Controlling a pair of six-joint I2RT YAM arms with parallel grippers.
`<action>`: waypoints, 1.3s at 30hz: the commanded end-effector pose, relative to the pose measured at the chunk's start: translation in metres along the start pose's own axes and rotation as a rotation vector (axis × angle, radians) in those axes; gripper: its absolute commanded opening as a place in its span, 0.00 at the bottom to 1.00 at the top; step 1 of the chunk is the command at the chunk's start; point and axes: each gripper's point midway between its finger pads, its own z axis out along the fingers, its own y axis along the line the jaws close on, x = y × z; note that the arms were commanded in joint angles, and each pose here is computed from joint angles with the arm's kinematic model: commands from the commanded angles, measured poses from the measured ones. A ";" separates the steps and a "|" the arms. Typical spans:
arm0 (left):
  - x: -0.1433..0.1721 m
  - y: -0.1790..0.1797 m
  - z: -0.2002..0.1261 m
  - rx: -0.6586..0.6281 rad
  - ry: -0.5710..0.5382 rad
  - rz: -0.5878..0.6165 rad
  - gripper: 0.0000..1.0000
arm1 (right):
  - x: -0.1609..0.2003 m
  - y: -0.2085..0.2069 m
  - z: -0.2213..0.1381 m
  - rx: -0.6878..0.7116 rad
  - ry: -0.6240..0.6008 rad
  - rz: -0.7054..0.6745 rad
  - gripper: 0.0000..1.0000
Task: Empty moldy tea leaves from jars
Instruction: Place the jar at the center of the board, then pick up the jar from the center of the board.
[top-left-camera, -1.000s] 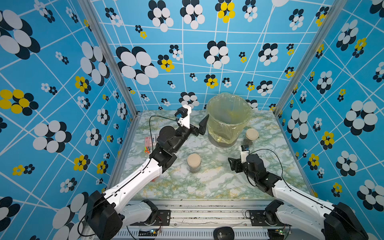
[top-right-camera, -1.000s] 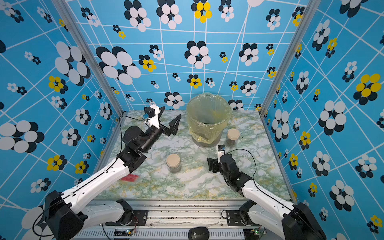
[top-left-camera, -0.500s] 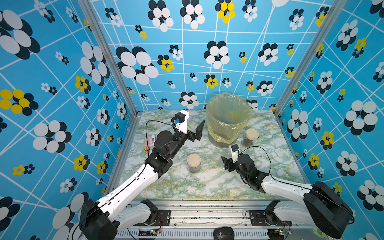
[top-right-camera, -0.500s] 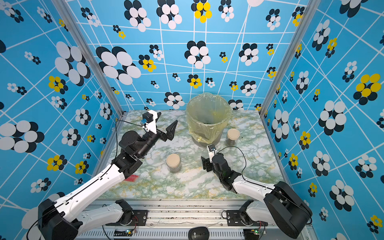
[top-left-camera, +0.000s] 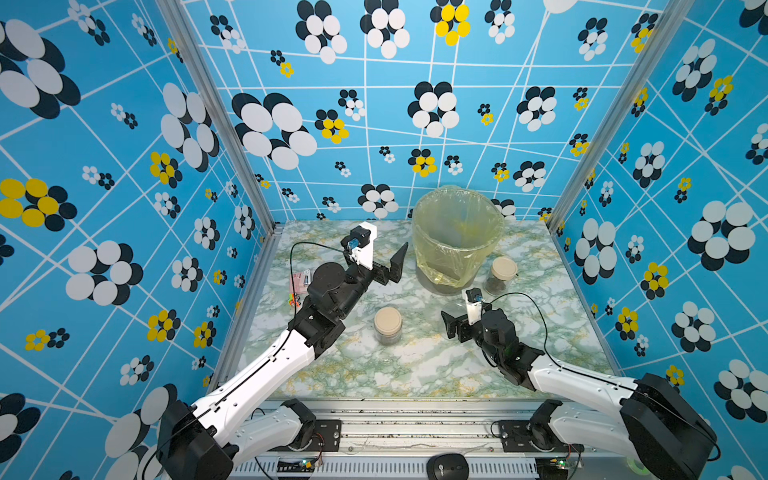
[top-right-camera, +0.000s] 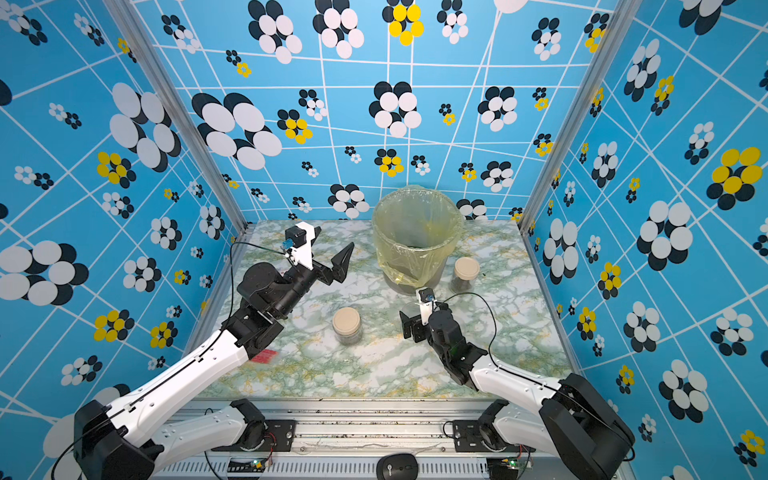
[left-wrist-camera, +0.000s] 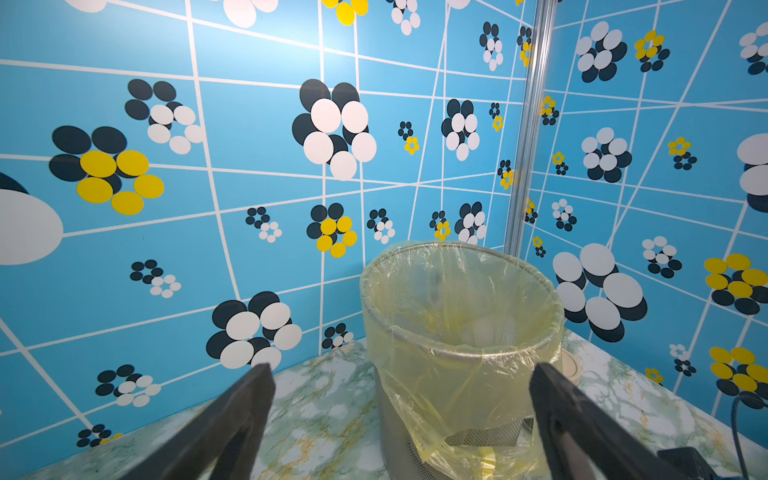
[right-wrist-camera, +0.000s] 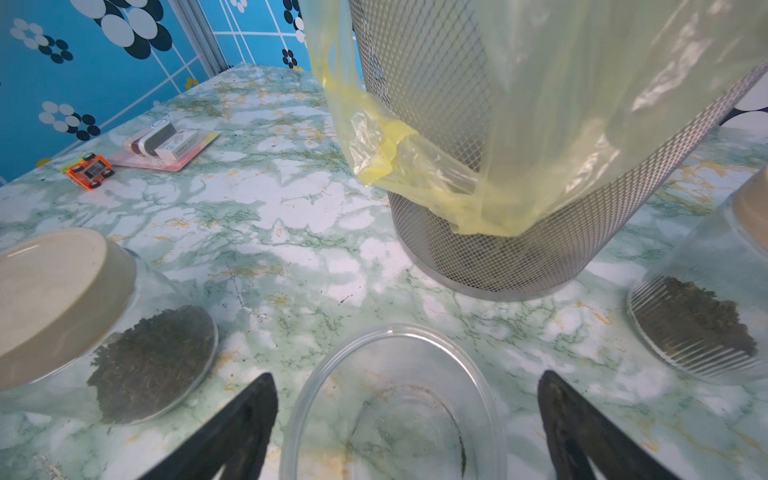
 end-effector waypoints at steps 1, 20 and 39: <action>-0.004 0.006 -0.007 -0.021 -0.014 0.012 0.99 | 0.000 0.002 -0.006 -0.014 0.016 -0.002 0.99; -0.002 0.024 -0.051 -0.119 0.157 -0.027 0.99 | -0.071 0.081 -0.053 -0.363 0.221 -0.159 0.99; 0.007 0.029 -0.136 -0.097 0.244 0.110 0.99 | -0.044 0.169 0.008 -0.536 0.531 -0.302 0.99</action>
